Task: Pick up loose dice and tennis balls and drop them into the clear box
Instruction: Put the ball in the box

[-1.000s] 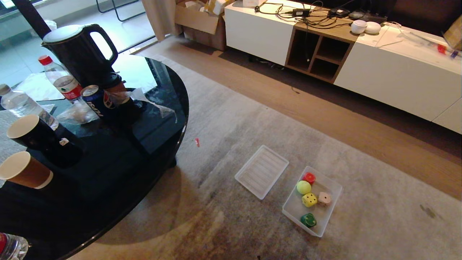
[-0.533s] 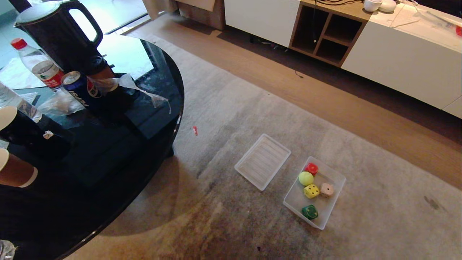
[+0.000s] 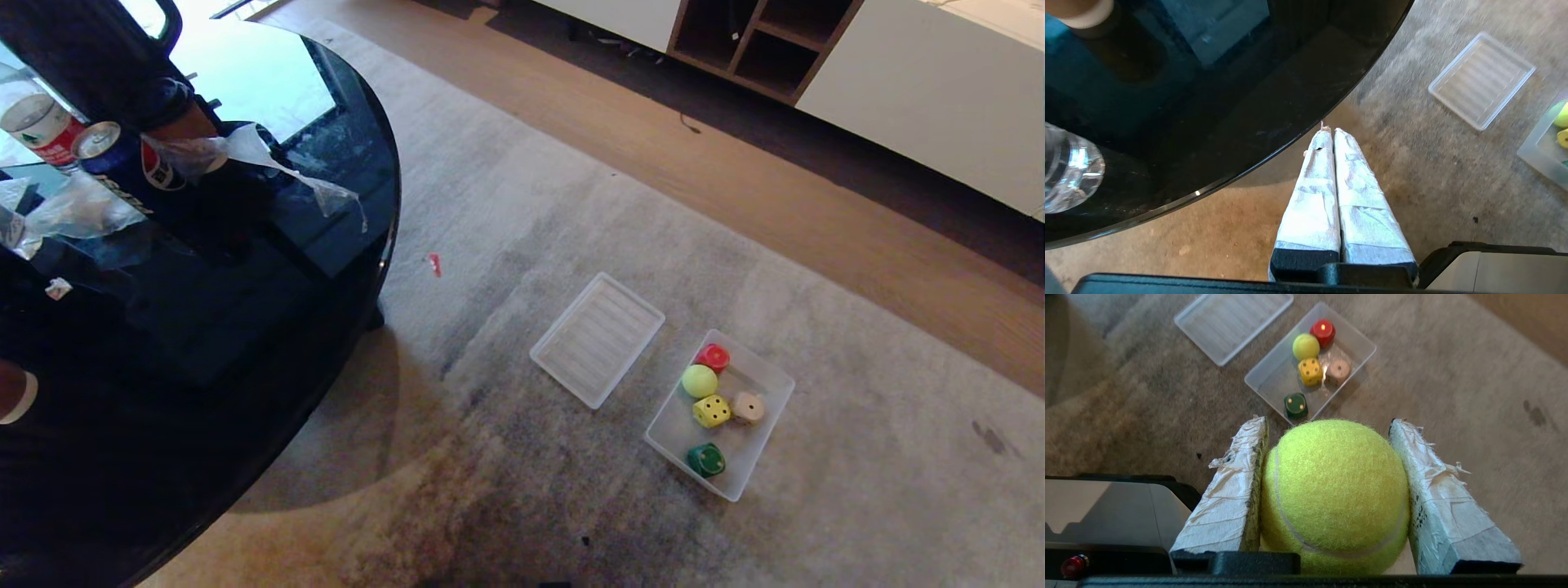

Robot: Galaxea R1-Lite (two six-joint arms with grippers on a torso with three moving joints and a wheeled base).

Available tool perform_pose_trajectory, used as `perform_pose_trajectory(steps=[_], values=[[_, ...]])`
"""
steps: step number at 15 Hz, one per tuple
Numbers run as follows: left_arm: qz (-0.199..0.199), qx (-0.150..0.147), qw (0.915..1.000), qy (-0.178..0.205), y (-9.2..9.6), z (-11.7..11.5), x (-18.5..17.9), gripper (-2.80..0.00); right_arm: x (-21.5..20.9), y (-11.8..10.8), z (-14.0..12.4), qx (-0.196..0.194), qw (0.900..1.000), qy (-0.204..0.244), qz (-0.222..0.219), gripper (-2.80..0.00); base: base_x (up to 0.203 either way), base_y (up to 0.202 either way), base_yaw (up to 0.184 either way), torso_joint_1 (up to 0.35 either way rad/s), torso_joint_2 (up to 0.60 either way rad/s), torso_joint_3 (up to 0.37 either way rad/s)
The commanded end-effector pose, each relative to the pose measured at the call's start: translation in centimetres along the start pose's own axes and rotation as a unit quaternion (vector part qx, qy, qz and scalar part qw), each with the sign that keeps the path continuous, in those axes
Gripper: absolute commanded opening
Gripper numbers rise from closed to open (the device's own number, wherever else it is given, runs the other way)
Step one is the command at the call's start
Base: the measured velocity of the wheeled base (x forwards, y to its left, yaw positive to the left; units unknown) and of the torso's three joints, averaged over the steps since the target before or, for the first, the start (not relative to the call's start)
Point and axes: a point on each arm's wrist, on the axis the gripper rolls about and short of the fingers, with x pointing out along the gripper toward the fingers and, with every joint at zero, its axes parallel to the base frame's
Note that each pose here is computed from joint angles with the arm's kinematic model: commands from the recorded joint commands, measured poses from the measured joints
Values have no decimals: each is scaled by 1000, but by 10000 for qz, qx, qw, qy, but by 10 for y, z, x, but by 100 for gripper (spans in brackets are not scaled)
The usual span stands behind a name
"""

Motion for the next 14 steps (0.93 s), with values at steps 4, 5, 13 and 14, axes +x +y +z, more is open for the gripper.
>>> perform_pose_trajectory(steps=[4,5,13,14], values=[[2,0,10000,6,0,0,0,-280,0,0,0,-3,10000,13,4,-280,0,0,0,3,4,-197],[2,0,10000,-1,0,0,0,-280,0,0,0,0,10000,13,9,-280,0,0,0,7,2,-193],[2,0,10000,-1,0,0,0,-280,0,0,0,-3,10000,14,-4,-280,0,0,0,3,1,-199],[2,0,10000,1,0,0,0,-280,0,0,0,-3,10000,14,-4,-280,0,0,0,6,2,-196]])
